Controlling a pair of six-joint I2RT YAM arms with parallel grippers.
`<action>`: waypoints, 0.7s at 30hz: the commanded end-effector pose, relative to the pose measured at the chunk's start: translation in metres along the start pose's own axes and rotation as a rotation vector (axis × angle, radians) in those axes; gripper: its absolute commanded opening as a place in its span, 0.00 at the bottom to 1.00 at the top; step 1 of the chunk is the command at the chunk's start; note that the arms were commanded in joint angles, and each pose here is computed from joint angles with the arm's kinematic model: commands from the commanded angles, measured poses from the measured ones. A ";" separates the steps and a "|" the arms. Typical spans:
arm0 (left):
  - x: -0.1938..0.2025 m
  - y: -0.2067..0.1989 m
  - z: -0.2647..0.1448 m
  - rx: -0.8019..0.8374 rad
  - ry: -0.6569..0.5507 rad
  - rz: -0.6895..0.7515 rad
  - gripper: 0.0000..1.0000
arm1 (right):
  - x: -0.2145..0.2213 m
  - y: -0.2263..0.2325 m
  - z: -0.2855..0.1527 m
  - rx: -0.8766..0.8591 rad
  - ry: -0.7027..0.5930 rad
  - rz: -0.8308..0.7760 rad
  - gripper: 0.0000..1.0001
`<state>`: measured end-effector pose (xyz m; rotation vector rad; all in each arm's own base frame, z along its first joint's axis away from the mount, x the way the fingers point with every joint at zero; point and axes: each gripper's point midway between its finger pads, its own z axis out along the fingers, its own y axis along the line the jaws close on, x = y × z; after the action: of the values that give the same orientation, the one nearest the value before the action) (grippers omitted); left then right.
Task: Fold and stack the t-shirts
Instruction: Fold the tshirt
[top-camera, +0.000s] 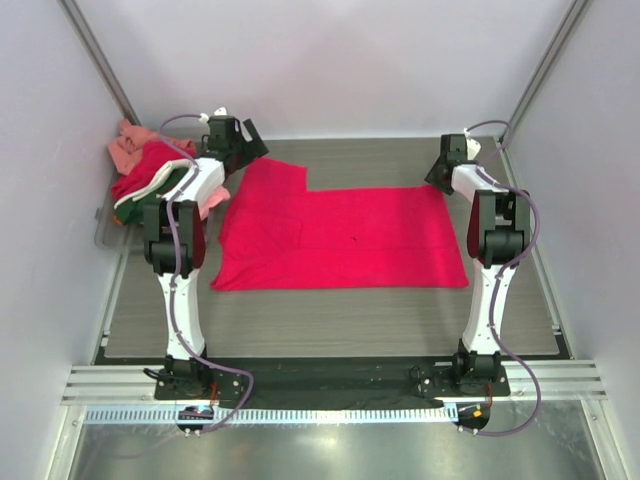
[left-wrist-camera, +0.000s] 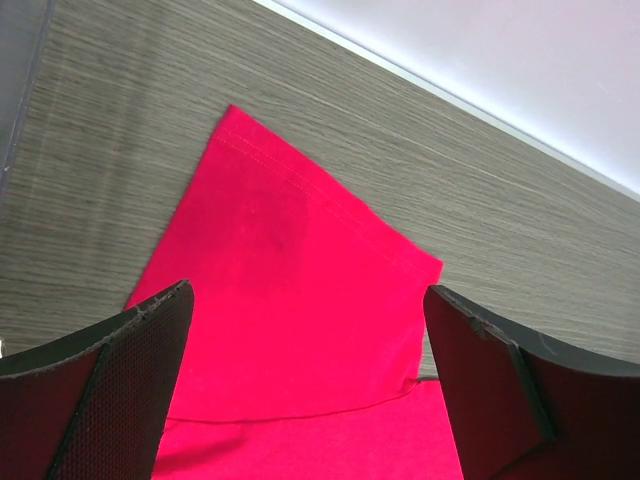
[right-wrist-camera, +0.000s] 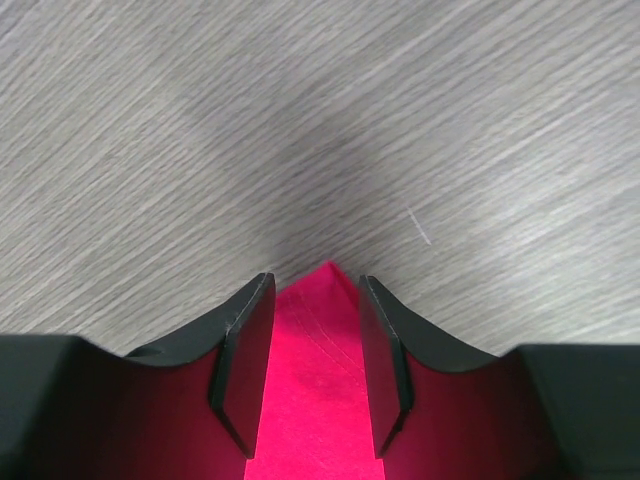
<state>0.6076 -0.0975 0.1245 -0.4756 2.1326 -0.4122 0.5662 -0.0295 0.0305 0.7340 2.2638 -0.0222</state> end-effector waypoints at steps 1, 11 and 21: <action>-0.015 -0.007 -0.002 0.009 -0.033 0.024 0.97 | 0.013 -0.028 -0.009 0.120 0.052 -0.038 0.46; -0.013 -0.006 0.001 0.006 -0.026 0.018 0.97 | 0.015 -0.028 -0.017 0.103 0.056 -0.039 0.51; -0.015 0.007 0.009 -0.056 -0.048 0.018 0.97 | 0.033 -0.010 -0.006 0.014 0.122 -0.047 0.43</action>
<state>0.6104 -0.0897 0.1119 -0.5027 2.1493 -0.3547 0.5511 -0.0342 0.0290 0.7254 2.3035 -0.0677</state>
